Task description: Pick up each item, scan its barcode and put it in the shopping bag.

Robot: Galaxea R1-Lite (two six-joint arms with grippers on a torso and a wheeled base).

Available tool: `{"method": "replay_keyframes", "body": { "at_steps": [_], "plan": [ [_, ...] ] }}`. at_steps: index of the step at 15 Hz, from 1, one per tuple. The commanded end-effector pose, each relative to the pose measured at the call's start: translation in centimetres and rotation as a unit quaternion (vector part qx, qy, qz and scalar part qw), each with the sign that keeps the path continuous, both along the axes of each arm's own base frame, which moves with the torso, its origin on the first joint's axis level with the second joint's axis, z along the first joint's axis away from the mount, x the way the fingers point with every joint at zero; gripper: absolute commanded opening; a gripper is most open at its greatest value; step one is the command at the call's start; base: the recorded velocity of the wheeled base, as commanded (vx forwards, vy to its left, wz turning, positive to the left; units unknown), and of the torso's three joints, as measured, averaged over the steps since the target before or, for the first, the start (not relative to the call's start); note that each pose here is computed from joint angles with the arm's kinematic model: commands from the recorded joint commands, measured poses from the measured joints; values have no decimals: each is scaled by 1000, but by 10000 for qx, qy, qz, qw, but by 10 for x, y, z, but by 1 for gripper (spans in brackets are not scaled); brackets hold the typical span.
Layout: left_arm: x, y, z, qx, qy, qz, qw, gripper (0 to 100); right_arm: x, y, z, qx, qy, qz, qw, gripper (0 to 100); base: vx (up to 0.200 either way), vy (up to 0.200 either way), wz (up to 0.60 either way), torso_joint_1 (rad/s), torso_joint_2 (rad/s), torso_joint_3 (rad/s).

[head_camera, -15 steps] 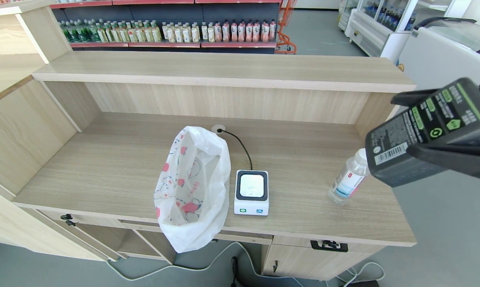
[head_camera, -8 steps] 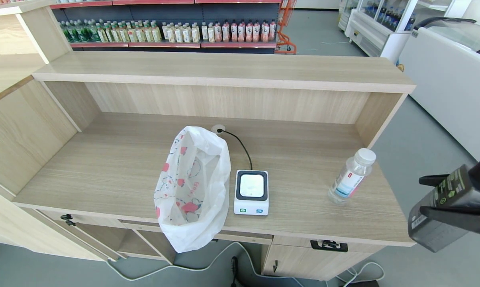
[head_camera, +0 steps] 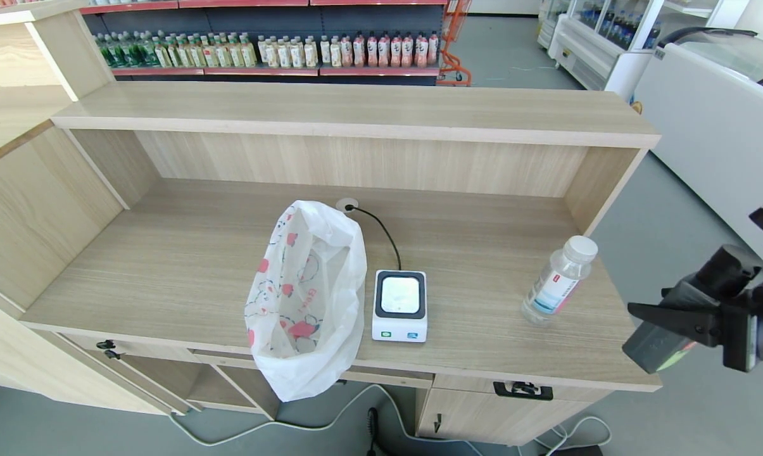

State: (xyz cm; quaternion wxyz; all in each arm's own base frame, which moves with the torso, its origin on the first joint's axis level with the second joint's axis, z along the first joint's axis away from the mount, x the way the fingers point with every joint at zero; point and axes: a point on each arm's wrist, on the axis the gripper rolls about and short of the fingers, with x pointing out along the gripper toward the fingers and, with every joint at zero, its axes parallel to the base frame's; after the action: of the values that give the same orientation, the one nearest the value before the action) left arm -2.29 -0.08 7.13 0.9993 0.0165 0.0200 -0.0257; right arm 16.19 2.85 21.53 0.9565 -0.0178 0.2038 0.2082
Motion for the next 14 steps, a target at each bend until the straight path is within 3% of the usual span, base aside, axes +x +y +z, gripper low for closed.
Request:
{"method": "replay_keyframes", "body": {
  "at_steps": [1,4,14],
  "plan": [
    [0,0,0,0,3,0,10000,100,20,21,-13,227,372,-121,9990,0,0,0,0,0,0,0],
    [0,0,0,0,3,0,10000,100,25,36,-17,257,525,-157,9982,0,0,0,0,0,0,0],
    [0,0,0,7,2,0,10000,100,27,43,-17,118,510,-313,9981,0,0,0,0,0,0,0]
  ]
}}
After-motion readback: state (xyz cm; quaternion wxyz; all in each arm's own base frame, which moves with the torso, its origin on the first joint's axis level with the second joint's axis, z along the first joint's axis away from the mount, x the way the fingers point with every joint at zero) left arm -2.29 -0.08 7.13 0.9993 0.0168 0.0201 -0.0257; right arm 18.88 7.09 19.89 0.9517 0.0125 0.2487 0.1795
